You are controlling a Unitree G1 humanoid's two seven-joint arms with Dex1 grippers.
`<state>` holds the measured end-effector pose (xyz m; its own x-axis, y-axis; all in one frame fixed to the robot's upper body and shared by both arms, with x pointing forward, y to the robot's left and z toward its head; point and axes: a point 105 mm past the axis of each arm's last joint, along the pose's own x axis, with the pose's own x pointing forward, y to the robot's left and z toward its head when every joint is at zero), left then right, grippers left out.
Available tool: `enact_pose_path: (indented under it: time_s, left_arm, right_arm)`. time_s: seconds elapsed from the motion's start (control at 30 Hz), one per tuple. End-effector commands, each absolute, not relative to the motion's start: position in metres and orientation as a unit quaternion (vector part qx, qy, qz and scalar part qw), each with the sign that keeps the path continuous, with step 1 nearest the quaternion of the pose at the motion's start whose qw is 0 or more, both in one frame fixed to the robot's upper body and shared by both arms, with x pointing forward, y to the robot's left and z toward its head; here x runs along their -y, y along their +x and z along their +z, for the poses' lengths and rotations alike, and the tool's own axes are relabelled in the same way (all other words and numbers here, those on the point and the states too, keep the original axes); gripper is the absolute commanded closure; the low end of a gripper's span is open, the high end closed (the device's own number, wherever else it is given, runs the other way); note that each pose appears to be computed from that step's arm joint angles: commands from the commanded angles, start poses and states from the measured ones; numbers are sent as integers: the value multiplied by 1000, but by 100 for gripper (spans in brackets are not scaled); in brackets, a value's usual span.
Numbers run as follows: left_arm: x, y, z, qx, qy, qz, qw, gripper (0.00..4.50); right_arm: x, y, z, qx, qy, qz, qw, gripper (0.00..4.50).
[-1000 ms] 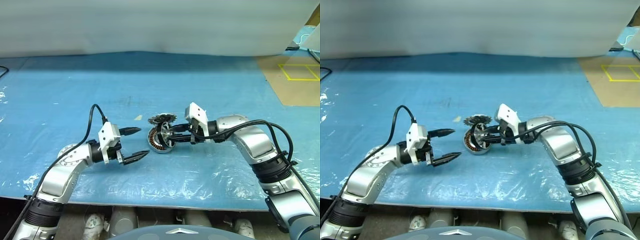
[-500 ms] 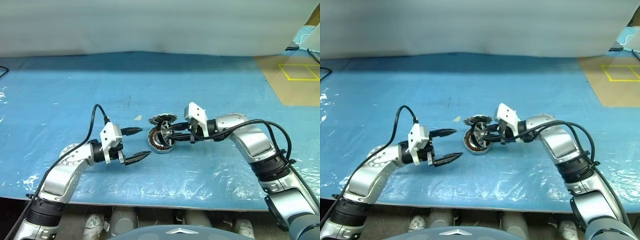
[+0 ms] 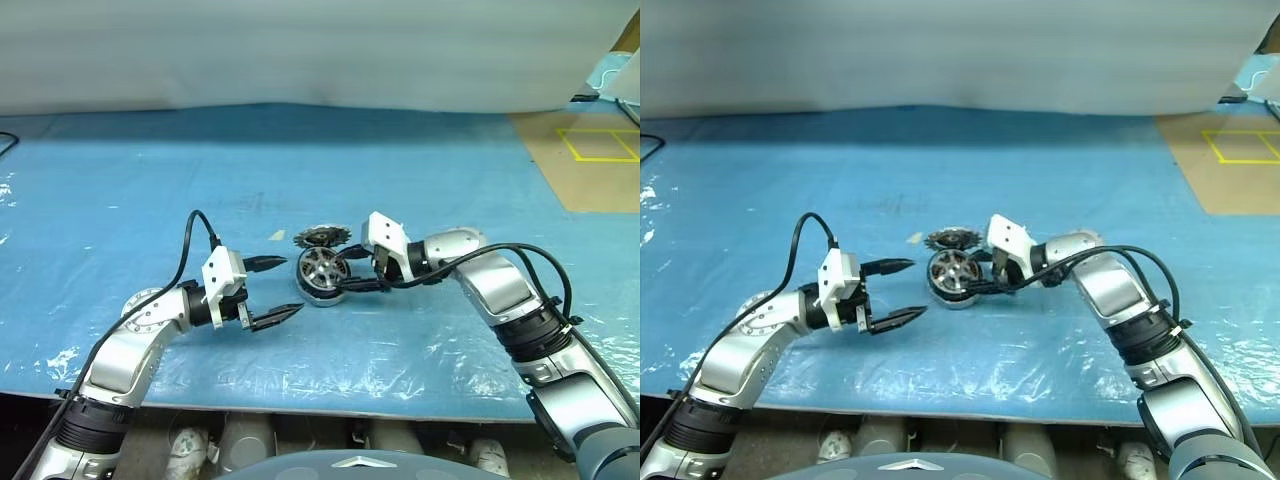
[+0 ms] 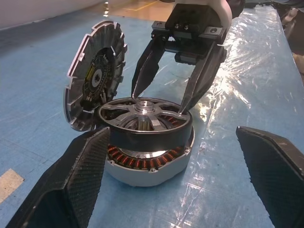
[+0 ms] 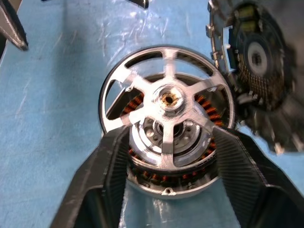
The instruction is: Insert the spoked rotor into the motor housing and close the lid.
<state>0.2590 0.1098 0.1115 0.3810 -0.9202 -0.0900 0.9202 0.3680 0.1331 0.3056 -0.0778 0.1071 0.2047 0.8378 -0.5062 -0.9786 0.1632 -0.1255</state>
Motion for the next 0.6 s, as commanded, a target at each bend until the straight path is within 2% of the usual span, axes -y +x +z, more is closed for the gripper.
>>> enact_pose_path:
  time_s: [0.03, 0.6]
  left_arm:
    - [-107, 261, 120, 20, 90, -559, 824, 0]
    - [-107, 261, 121, 19, 90, -558, 825, 0]
  right_arm:
    - [74, 306, 119, -148, -217, 616, 742, 166]
    - [72, 308, 151, -127, -148, 622, 758, 166]
